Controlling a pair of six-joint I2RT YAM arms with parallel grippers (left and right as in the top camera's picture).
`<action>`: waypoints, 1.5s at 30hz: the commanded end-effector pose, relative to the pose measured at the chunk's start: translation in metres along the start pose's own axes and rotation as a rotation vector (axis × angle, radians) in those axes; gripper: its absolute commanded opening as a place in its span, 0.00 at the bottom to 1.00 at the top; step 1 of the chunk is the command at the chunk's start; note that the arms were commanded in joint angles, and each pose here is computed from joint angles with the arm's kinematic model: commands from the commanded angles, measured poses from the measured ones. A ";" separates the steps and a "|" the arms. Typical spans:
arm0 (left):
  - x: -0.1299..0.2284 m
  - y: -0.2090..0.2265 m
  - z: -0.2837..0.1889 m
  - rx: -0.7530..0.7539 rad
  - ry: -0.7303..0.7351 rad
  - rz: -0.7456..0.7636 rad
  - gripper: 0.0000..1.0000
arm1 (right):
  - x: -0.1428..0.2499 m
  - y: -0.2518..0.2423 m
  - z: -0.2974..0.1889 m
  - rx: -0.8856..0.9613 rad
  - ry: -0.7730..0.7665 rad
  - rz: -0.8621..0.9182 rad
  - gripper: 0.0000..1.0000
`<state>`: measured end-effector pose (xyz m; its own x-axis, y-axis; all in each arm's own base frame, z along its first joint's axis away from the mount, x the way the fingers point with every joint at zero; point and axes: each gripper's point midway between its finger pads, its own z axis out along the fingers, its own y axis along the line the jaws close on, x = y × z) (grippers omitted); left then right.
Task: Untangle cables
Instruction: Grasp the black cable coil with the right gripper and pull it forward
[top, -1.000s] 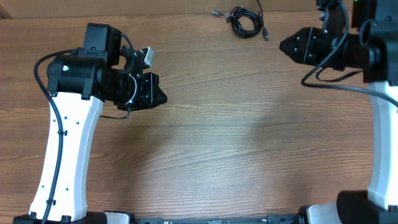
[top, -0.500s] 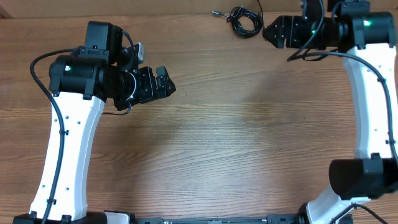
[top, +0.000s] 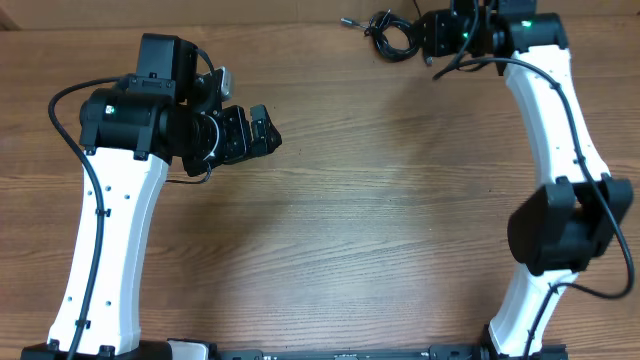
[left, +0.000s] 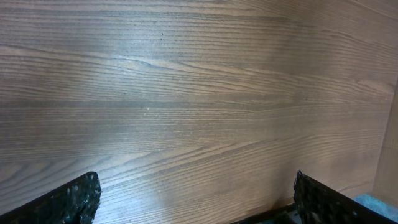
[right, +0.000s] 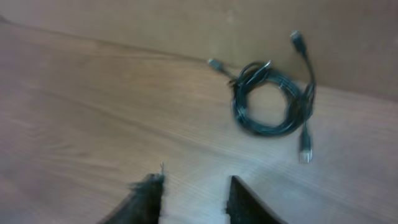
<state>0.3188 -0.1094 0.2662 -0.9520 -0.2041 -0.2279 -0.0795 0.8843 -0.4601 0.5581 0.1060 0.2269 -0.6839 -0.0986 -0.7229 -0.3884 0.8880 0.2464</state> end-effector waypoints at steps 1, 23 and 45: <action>0.002 0.000 0.005 -0.006 0.015 -0.005 1.00 | 0.003 -0.018 0.028 0.041 -0.009 -0.049 0.19; 0.002 0.000 0.005 -0.006 0.015 -0.005 1.00 | 0.070 -0.046 0.175 0.015 0.003 -0.128 0.60; 0.002 0.000 0.005 -0.006 0.015 -0.005 0.99 | 0.054 -0.057 0.185 0.059 -0.089 -0.190 0.57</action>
<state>0.3189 -0.1093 0.2662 -0.9520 -0.2042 -0.2280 -0.0796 0.8845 -0.4598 0.6551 0.1349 0.0556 -0.5484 -0.2284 -0.8044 -0.4674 0.8814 0.0684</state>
